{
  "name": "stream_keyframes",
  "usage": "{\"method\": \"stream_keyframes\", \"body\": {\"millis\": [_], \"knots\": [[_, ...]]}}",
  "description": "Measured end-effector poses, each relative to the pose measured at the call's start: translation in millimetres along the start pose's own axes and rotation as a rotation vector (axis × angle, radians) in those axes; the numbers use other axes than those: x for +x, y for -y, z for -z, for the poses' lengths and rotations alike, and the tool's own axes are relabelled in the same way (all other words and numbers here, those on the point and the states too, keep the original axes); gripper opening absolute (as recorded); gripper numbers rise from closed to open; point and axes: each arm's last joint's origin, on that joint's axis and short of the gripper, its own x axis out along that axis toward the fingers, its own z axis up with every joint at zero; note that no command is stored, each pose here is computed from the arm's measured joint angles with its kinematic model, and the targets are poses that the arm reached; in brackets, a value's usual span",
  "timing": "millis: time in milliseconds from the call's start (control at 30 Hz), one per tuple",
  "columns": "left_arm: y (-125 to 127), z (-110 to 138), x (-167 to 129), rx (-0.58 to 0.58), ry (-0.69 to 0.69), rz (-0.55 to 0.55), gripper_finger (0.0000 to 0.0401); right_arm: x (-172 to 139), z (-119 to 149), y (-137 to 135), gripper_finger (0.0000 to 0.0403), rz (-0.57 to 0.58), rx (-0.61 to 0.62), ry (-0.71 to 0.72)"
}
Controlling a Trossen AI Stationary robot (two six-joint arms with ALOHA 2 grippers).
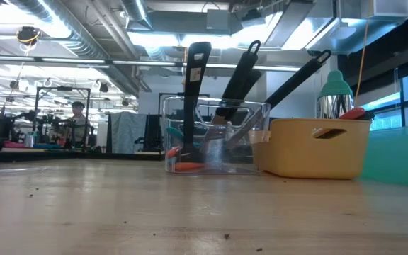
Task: Pick & Place Kitchen Items
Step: Put the silver table knife into the yellow bin
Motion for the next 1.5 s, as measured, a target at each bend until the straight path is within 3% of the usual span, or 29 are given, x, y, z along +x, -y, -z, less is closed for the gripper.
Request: {"method": "stream_keyframes", "body": {"millis": [233,467,633,933,1133,1267,1500], "knots": [[2,1,-1,0.001,-0.028,0.015,0.0016,-4,6,-2,0.0063,-0.012,0.008,-0.032],[1,2,-1,0.003,-0.029,0.005,0.0015,-7,12,2,0.005,0.027,0.031,-0.067],[0,2,-1,-0.005,-0.028,-0.018,0.0015,-8,14,4,0.0016,0.058,0.003,-0.066],[-3,1,1,0.01,-0.021,-0.019,0.0018,-9,14,4,0.0016,0.068,0.004,-0.046],[-13,-15,7,0.011,0.074,-0.013,0.0089,-10,15,4,0.0016,0.07,0.027,-0.048],[-14,-20,8,0.013,0.126,0.011,0.0111,-12,18,3,0.0016,0.072,0.019,-0.044],[-6,-26,4,0.039,0.108,-0.012,0.0066,-19,25,-1,0.0015,0.078,-0.007,-0.023]]}}
